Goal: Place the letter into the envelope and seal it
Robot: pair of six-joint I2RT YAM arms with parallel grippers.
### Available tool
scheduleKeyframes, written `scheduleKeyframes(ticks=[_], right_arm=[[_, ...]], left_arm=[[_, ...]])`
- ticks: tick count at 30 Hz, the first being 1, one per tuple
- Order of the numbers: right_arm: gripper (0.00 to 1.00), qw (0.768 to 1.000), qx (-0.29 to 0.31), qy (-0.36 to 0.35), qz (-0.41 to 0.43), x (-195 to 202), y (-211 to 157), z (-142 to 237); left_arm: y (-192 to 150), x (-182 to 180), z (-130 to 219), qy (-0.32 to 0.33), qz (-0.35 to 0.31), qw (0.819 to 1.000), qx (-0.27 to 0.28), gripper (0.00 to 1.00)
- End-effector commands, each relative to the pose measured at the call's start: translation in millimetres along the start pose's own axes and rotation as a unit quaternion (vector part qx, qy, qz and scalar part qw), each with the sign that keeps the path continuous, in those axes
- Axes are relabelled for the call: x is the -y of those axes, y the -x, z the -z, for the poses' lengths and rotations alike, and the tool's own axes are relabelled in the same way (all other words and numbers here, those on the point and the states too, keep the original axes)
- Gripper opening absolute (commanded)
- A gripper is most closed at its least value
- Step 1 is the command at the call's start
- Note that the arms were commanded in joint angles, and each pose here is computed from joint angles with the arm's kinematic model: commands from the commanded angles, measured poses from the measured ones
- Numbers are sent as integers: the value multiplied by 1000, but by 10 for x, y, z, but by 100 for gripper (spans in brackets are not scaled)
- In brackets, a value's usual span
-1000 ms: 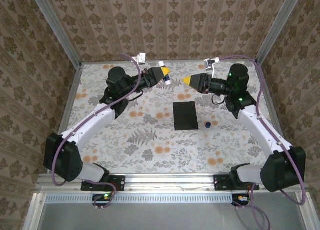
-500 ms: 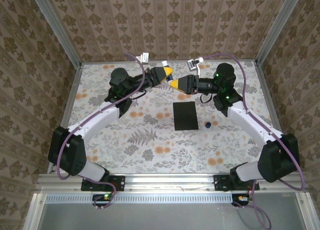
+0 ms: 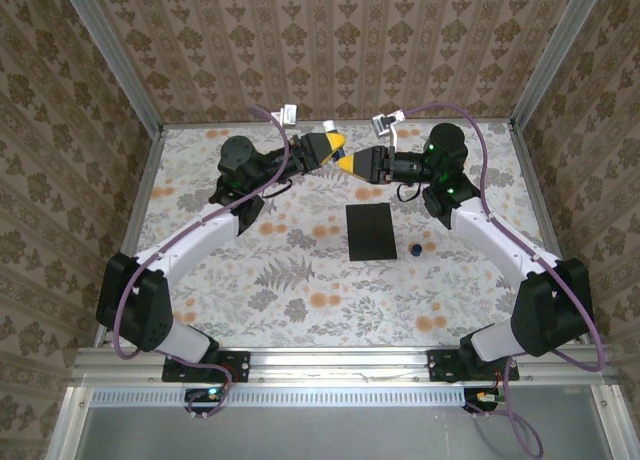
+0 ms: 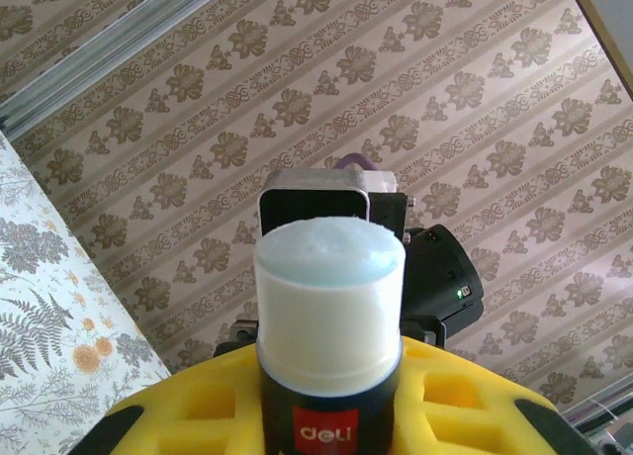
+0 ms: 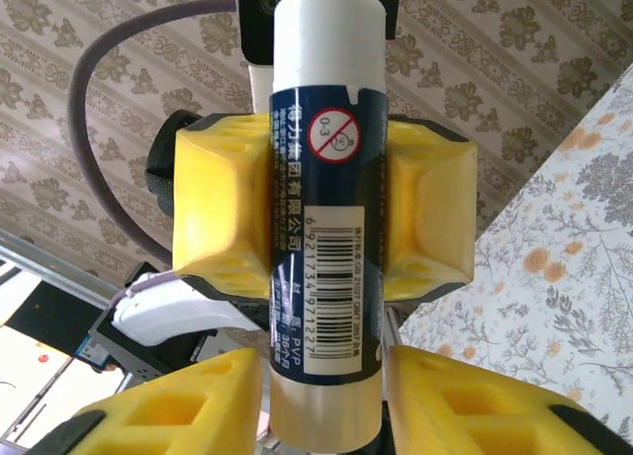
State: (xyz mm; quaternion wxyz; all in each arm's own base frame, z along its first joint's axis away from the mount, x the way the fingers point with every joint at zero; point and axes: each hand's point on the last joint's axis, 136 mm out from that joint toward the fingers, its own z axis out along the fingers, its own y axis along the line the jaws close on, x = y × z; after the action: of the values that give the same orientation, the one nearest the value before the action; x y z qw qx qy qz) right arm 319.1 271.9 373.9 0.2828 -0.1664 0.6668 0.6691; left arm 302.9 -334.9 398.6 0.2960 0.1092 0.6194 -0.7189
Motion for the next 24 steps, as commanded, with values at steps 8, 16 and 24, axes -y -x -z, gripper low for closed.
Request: scheduleKeyframes(ticks=[8, 16, 24], right_arm=[[27, 999, 20, -10, 36, -135, 145, -17], [25, 998, 17, -33, 59, -209, 99, 16], [25, 982, 7, -143, 121, -227, 6, 23]], left_arm=[[-43, 60, -1, -16, -7, 1000, -2, 0], [-14, -4, 7, -4, -2, 1000, 6, 0], [-15, -166, 10, 63, -4, 998, 9, 0]])
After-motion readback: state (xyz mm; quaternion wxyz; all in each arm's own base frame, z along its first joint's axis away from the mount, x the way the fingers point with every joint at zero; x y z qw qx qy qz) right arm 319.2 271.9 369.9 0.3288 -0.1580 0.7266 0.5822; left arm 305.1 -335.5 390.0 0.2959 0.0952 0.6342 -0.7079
